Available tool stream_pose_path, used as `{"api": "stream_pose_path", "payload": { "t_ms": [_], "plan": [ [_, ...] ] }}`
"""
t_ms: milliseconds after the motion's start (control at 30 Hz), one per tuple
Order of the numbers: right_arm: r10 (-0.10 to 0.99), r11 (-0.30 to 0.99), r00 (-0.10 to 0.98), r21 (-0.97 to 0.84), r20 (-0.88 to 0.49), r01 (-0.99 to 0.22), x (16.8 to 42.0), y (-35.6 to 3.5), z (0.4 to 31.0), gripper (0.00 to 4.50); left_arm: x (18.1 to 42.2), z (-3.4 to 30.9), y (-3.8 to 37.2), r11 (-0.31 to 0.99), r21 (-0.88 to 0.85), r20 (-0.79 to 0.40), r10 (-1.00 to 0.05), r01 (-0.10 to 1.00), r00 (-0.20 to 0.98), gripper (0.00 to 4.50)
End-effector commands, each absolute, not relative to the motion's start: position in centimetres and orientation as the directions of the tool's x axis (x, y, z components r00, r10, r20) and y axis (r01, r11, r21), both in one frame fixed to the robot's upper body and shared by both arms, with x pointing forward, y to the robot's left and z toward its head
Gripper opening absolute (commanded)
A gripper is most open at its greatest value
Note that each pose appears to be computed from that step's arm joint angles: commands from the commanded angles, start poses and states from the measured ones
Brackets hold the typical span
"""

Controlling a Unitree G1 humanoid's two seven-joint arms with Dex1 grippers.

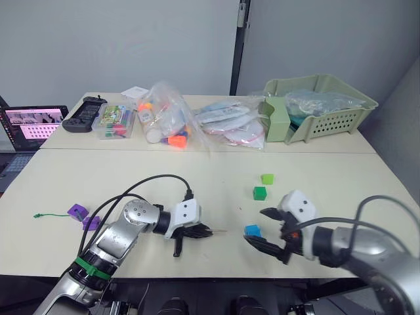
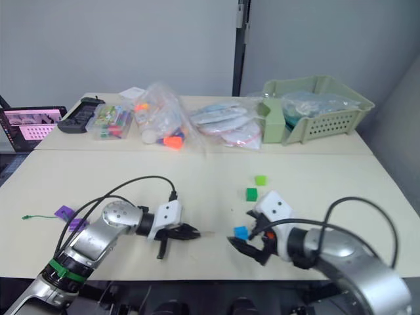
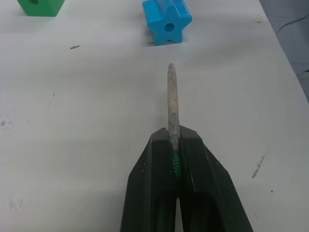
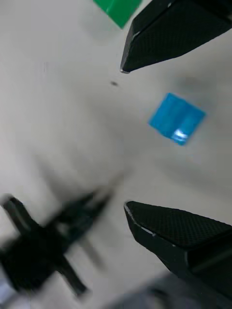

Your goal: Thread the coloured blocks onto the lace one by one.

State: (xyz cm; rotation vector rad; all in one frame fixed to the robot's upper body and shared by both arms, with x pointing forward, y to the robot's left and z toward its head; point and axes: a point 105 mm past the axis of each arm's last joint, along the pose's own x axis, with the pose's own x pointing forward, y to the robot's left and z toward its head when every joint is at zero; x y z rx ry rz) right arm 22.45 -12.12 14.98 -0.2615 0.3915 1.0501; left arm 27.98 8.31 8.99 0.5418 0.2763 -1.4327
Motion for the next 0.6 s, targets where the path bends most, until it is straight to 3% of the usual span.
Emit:
{"api": "stream_pose_path", "payload": {
  "t_ms": [33, 133, 300, 533, 600],
  "plan": [
    [0.866, 0.269, 0.265, -0.05, -0.425, -0.962, 22.8, -11.8, 15.4, 4.46, 27.8, 10.1, 8.0, 0.032, 0.223, -0.467, -0.874, 0.974, 0.135, 0.0],
    [0.82, 0.138, 0.204, -0.161, -0.535, -0.977, 24.1, -12.5, 13.3, 4.46, 27.9, 10.3, 8.0, 0.03, 0.23, -0.467, -0.873, 0.973, 0.137, 0.0],
    [0.789, 0.011, 0.197, -0.308, -0.581, -0.951, 27.3, -13.0, 10.8, 4.46, 27.7, 10.7, 7.7, 0.028, 0.238, -0.461, -0.877, 0.971, 0.138, 0.0],
    [0.799, -0.031, 0.17, -0.322, -0.577, -0.946, 28.5, -14.0, 9.3, 4.46, 27.4, 10.9, 7.6, 0.03, 0.243, -0.468, -0.872, 0.969, 0.144, 0.0],
    [0.8, -0.027, 0.171, -0.32, -0.575, -0.947, 28.6, -14.2, 9.1, 3.95, 27.3, 10.9, 7.6, 0.031, 0.243, -0.47, -0.87, 0.97, 0.146, 0.0]
  ]
}}
